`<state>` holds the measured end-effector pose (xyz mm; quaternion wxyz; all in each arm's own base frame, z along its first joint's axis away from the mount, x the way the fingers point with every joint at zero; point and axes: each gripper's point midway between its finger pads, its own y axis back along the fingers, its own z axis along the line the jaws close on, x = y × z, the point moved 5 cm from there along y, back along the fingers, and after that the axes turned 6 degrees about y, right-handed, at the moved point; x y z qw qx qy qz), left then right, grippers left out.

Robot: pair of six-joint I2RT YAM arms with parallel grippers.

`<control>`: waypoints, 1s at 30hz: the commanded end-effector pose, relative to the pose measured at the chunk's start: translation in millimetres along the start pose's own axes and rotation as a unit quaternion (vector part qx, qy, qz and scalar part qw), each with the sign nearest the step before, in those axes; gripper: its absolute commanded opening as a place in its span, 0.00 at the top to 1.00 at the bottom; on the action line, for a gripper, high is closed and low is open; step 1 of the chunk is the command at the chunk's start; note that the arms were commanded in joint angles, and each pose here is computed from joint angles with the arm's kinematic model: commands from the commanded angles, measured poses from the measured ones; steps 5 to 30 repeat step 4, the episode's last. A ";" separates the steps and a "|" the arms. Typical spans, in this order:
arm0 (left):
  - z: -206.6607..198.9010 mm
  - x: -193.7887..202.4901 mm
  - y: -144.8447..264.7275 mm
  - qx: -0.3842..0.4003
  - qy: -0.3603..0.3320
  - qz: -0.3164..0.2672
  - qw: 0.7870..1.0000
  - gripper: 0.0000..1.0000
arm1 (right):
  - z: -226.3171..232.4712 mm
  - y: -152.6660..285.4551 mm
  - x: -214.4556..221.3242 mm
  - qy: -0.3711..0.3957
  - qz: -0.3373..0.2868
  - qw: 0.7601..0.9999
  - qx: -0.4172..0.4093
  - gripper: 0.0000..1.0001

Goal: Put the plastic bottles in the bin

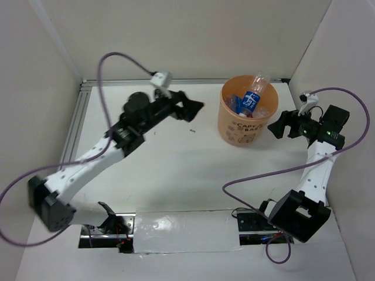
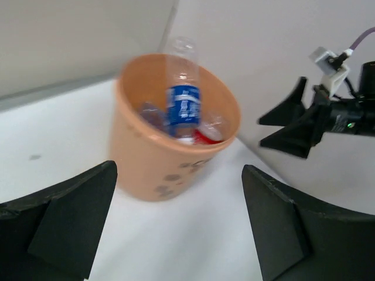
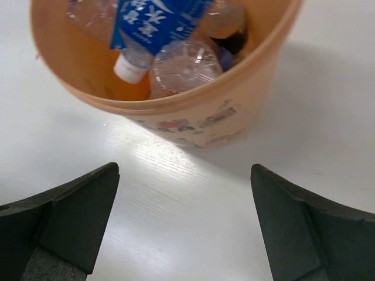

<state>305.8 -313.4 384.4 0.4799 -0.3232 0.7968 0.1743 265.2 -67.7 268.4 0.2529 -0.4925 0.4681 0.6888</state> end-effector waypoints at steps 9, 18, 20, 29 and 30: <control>89.0 38.0 121.0 -0.131 -0.040 0.037 0.990 0.00 | -18.2 15.2 -15.7 -0.041 -0.017 0.992 0.122 0.00; 89.0 38.0 121.0 -0.131 -0.040 0.037 0.990 0.00 | -18.2 15.2 -15.7 -0.041 -0.017 0.992 0.122 0.00; 89.0 38.0 121.0 -0.131 -0.040 0.037 0.990 0.00 | -18.2 15.2 -15.7 -0.041 -0.017 0.992 0.122 0.00; 89.0 38.0 121.0 -0.131 -0.040 0.037 0.990 0.00 | -18.2 15.2 -15.7 -0.041 -0.017 0.992 0.122 0.00; 89.0 38.0 121.0 -0.131 -0.040 0.037 0.990 0.00 | -18.2 15.2 -15.7 -0.041 -0.017 0.992 0.122 0.00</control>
